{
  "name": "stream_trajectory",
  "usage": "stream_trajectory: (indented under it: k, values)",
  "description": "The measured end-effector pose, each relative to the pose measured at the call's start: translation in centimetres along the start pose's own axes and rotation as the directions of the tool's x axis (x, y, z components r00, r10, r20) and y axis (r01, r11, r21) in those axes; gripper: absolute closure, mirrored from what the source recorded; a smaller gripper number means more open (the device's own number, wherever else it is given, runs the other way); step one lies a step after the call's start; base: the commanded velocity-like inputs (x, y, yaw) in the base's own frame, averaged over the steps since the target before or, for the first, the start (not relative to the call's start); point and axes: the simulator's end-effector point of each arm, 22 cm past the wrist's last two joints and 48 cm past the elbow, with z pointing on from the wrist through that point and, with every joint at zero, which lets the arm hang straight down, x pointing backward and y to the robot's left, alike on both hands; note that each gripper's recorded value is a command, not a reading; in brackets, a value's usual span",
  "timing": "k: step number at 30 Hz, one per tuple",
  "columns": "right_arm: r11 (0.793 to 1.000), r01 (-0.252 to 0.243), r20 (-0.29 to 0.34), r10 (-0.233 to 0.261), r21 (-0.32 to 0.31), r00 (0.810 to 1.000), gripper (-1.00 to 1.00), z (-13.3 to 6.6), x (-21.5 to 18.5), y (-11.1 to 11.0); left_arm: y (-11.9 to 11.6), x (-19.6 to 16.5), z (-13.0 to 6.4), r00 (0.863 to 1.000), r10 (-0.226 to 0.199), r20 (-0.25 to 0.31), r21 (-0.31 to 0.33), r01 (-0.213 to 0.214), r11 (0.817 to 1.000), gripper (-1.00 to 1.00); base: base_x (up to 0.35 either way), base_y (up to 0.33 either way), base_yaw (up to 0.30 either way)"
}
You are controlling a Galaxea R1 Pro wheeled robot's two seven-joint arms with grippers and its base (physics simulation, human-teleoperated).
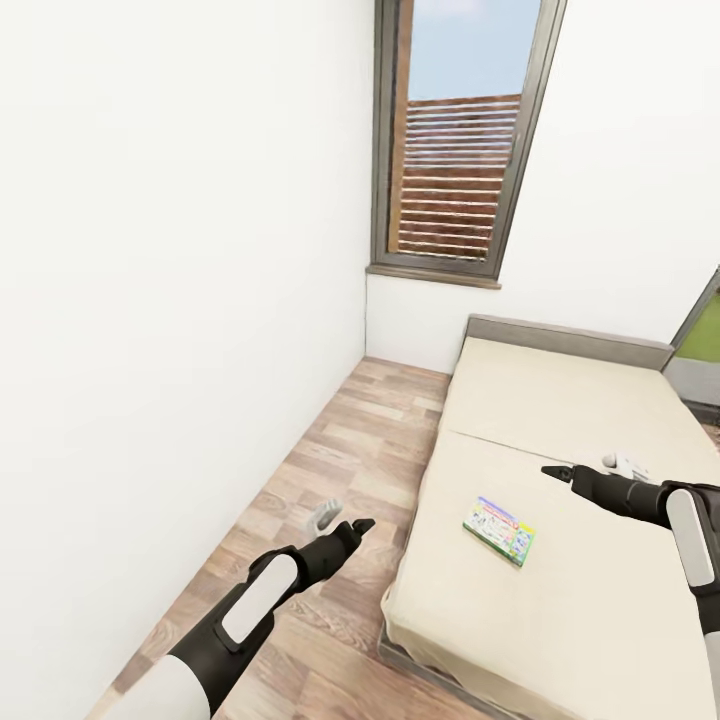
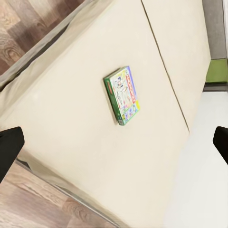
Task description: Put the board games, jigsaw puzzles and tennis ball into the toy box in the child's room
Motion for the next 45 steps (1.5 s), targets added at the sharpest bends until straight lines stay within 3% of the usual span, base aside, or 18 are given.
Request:
stream_trajectory:
  k: [33, 45]
  values:
    - [1.000, 0.005, 0.020, -0.005, -0.008, 1.000, -1.00, -0.7, -0.9, 0.5, -0.6, -0.6, -0.5, 1.000, 0.006, 0.014, 0.011, -0.006, 1.000, -1.00, 0.011, -0.002, -0.130]
    - [1.000, 0.005, 0.022, -0.005, -0.010, 1.000, -1.00, -0.8, -0.9, 0.6, 0.1, -1.1, -0.8, 1.000, 0.008, 0.019, 0.000, -0.008, 1.000, -1.00, 0.202, 0.000, -0.223]
